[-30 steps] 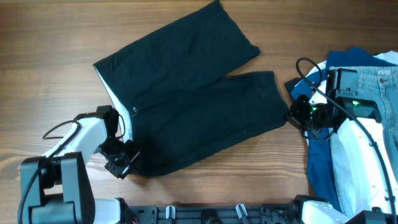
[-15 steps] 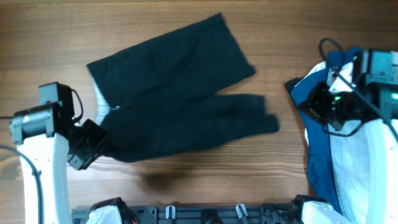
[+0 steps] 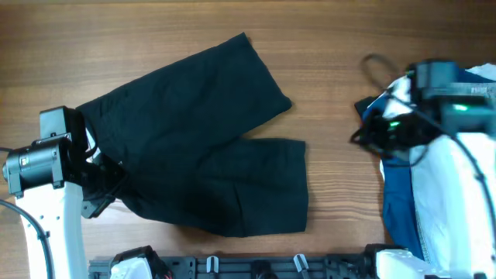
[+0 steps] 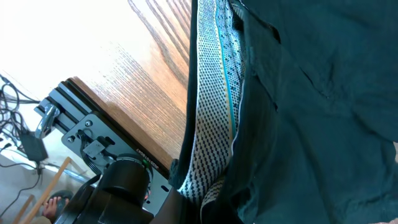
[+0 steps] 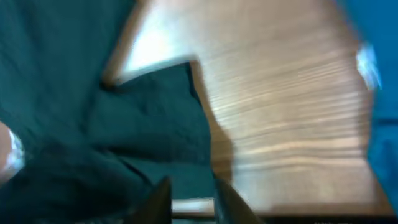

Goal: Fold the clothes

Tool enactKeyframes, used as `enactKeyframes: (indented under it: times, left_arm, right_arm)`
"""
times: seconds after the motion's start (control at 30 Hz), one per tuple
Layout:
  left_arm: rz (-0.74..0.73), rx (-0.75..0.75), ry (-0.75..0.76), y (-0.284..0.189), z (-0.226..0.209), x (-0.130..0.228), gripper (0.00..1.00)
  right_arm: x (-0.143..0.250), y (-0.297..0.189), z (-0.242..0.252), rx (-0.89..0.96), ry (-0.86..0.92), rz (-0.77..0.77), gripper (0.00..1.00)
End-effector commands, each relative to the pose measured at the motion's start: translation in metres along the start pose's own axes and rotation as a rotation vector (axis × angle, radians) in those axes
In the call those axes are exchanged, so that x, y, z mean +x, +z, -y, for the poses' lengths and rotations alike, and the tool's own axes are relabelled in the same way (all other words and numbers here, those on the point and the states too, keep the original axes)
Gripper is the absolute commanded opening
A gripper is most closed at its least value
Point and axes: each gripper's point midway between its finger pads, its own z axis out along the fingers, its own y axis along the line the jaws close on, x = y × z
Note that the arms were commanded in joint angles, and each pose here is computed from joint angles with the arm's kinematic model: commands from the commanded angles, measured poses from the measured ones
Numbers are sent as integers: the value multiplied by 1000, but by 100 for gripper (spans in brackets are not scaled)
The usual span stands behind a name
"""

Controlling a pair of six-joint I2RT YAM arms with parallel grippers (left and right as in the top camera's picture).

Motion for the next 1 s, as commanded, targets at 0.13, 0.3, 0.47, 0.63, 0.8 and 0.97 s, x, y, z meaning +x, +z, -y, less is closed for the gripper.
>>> enactKeyframes:
  times: [0.13, 0.3, 0.47, 0.63, 0.8, 0.97]
  left_arm:
    - [-4, 4, 1, -4, -1, 1, 5]
    - [-4, 4, 1, -4, -1, 1, 4]
    - [20, 23, 0, -4, 4, -5, 6]
    - [45, 66, 0, -5, 13, -12, 6]
    - [72, 152, 4, -8, 31, -21, 6]
    - [51, 353, 29, -18, 69, -23, 4]
  right_arm:
    - [14, 169, -34, -88, -244, -148, 4]
    - [11, 231, -11, -33, -213, -226, 4]
    - [-30, 245, 12, 78, -171, -78, 4]
    - [-99, 236, -4, 29, -125, 182, 4]
    - [-129, 201, -28, -14, -228, 200, 4]
    - [-89, 154, -37, -30, -325, 56, 6]
